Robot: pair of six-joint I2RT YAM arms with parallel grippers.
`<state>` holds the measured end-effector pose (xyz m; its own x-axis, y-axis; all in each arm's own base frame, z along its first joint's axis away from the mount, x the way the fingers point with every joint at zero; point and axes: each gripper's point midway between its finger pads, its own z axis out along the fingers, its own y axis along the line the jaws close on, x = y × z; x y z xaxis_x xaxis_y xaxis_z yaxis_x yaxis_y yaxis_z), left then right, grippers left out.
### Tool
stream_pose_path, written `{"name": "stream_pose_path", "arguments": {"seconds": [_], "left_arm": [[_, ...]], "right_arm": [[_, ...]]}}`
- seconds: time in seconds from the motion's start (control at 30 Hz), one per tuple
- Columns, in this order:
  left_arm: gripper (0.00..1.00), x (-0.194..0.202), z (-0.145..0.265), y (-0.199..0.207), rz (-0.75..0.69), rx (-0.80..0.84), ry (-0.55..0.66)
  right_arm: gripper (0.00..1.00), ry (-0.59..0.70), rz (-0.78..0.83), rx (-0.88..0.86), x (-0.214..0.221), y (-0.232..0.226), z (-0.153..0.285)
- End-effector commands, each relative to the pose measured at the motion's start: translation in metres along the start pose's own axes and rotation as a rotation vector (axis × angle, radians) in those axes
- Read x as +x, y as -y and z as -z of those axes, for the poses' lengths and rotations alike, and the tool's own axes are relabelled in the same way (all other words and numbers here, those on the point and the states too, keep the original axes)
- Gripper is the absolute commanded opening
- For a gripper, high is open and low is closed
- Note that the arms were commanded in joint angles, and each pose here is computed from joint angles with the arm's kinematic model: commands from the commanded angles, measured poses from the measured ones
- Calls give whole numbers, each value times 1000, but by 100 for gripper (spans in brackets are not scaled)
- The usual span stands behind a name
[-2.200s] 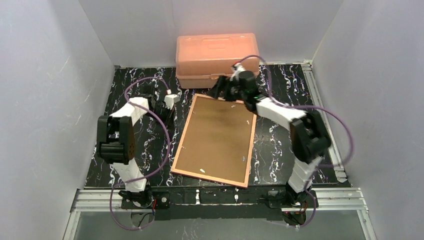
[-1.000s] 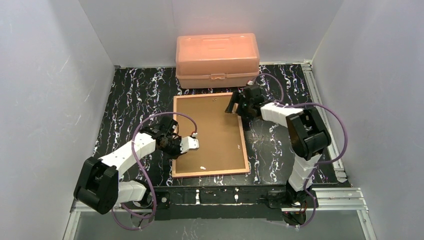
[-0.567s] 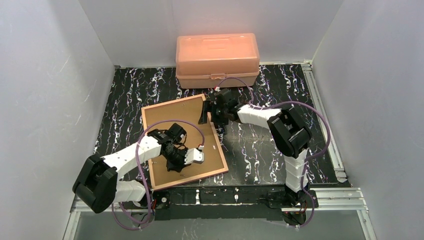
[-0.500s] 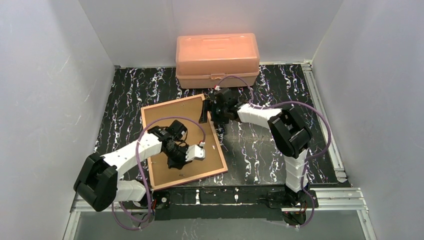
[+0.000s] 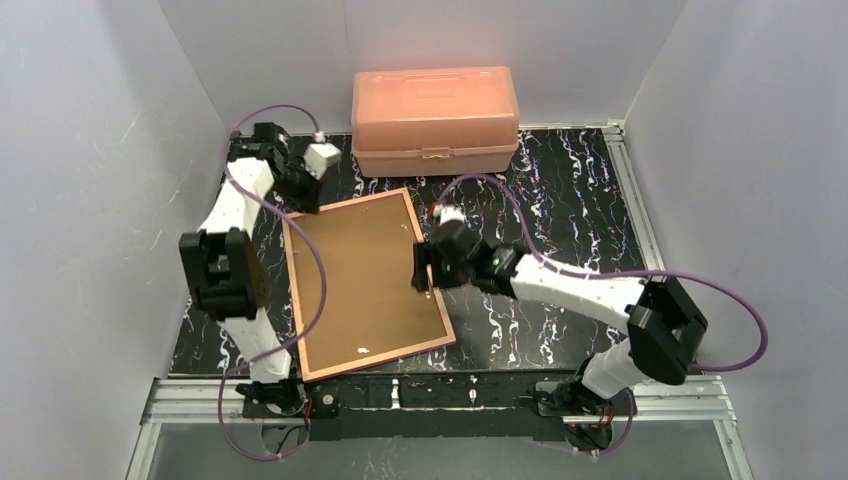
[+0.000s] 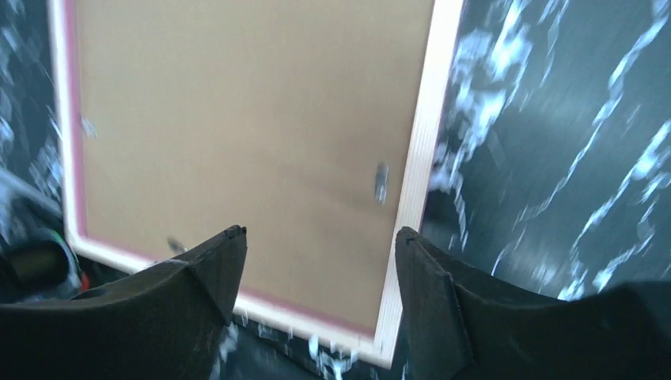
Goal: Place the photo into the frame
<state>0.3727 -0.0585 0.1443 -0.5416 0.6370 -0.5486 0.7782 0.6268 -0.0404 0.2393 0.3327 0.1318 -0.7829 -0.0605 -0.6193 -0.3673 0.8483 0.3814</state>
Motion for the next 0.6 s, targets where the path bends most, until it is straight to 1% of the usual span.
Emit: {"name": "stream_pose_path", "arguments": {"seconds": [0.0, 0.03, 0.13, 0.23, 0.3, 0.33, 0.43, 0.47, 0.53, 0.57], "left_arm": [[4, 11, 3, -77, 240, -47, 4], [6, 12, 1, -90, 273, -61, 5], [9, 10, -10, -118, 325, -124, 19], [13, 7, -17, -148, 361, -249, 54], [15, 8, -21, -166, 388, -318, 66], [15, 9, -25, -172, 403, -340, 66], [15, 15, -36, -186, 440, -373, 50], [15, 16, -40, -187, 447, -369, 46], [15, 20, -51, -186, 459, -337, 36], [14, 23, -57, -183, 462, -319, 25]], "right_arm": [[73, -109, 20, 145, 76, 25, 21], [73, -119, 26, 154, 85, 26, 25], [73, -153, 48, 203, 108, 31, 35], [72, -158, 49, 223, 118, 33, 45], [70, -164, 30, 191, 123, 29, 49], [67, -170, 22, 173, 125, 28, 51], [43, -221, 7, 125, 139, 23, 55], [37, -242, 3, 99, 144, 19, 57], [29, -284, -3, 42, 156, 10, 60], [28, -311, -5, 9, 164, 4, 61]]}}
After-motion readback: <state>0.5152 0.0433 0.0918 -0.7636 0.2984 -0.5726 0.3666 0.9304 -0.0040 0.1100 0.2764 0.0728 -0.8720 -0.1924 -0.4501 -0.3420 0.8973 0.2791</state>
